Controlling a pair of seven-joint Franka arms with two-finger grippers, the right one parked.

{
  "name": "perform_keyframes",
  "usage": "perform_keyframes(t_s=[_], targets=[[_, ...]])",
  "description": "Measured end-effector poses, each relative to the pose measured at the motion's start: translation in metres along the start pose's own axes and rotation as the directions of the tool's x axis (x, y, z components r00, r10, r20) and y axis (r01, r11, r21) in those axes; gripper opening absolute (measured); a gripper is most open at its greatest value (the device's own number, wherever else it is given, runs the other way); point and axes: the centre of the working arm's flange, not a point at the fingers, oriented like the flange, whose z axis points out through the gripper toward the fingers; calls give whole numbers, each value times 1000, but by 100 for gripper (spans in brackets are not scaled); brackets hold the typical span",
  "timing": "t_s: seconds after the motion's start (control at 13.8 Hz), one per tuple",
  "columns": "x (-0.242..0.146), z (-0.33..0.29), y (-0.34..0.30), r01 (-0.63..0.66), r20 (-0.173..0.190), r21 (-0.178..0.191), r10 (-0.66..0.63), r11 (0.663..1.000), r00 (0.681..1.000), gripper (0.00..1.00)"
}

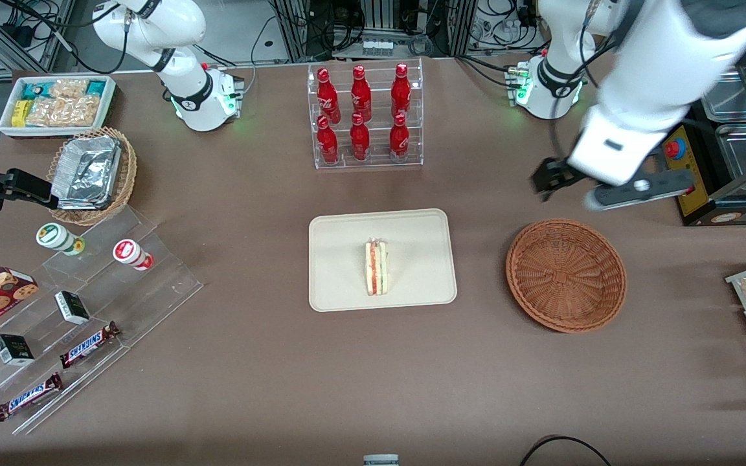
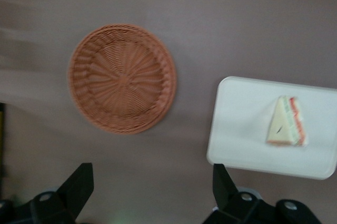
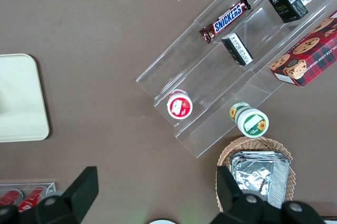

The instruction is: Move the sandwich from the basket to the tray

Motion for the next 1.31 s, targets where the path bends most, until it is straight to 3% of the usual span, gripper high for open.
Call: perform_keyframes(t_s=[0.29,0.51,1.31], targets=[[-2,-29,-104,-123,34,-1,123,992,992,100],[-5,-39,-170,-171,36,-10,171,985,985,100],[10,-21,-169,-184,44,-10,184,983,982,100]])
